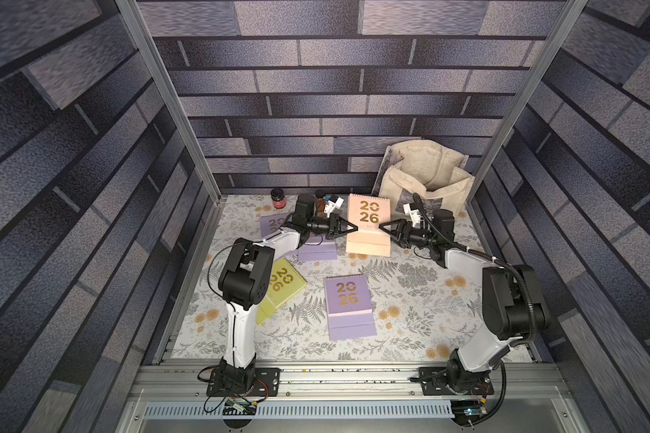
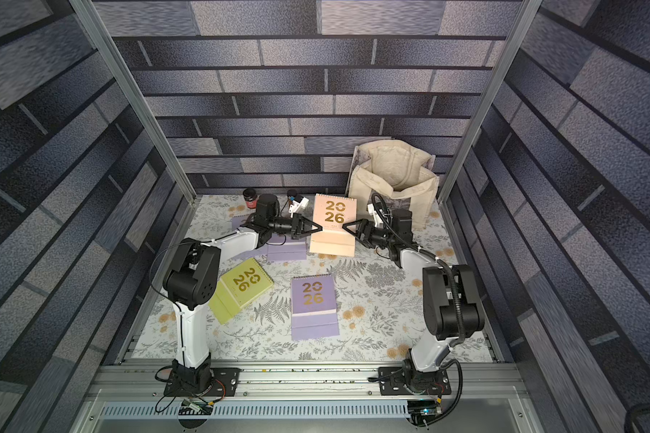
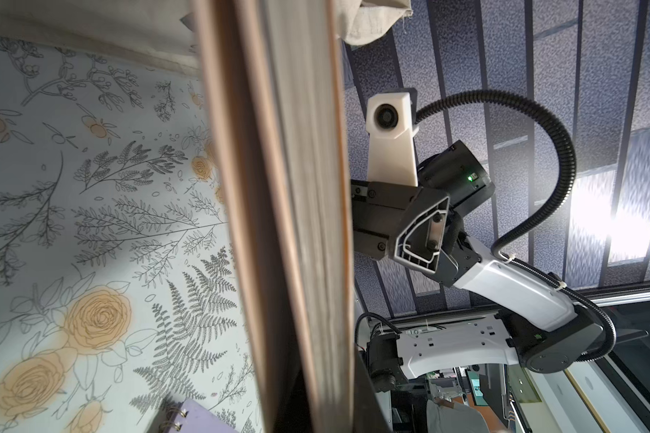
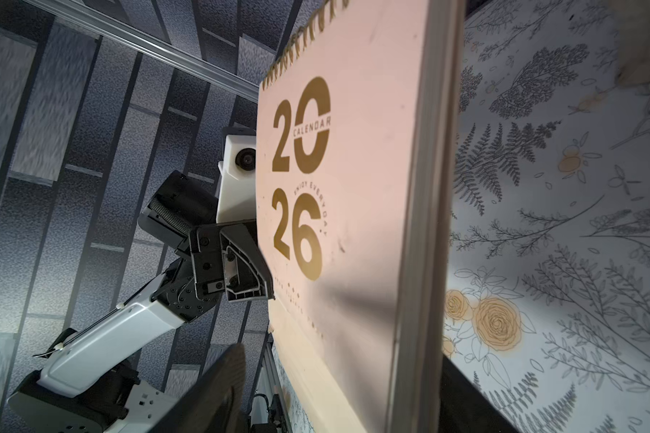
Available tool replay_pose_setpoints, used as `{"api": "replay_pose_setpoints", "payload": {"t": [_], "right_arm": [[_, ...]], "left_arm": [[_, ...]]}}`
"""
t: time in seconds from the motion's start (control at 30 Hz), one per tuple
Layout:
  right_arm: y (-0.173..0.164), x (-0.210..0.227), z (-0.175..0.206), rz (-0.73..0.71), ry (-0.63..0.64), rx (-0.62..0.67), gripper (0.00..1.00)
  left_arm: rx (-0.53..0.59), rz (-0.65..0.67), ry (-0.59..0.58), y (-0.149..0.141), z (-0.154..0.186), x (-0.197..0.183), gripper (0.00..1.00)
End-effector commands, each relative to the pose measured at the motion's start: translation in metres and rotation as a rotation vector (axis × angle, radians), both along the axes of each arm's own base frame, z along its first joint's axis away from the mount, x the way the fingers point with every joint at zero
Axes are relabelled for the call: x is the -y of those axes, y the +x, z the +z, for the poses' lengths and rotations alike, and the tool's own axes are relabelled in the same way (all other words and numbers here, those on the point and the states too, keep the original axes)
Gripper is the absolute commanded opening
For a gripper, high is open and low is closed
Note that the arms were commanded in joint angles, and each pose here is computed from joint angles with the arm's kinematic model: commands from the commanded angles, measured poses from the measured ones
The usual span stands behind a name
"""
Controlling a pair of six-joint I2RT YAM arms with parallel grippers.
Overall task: Stack the calendars
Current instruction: Place the calendar at the calendar.
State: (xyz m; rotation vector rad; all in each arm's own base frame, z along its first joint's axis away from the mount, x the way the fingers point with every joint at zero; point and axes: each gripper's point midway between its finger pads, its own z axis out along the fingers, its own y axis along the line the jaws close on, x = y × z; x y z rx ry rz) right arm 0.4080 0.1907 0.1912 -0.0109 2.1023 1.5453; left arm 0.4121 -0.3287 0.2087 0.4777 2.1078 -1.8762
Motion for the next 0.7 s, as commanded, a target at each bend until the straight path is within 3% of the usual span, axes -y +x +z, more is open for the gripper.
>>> {"api": "replay_pose_setpoints", "payload": {"t": [0.0,0.47,0.67], "right_arm": [[-0.005,-0.003,0.022,0.035,0.029,0.067,0.74],[-0.015,-0.015,0.043,0.106,0.064,0.125,0.65],[-0.020,-0.025,0.040,0.123,0.062,0.118,0.45]], "left_arm": [[0.147,-0.055,-0.042,-0.022,0.042,-0.001,0.00],[0.139,-0.131,-0.045,-0.053,0.037,0.008,0.00],[0.156,-0.110,-0.048,-0.052,0.041,0.009,0.00]]}}
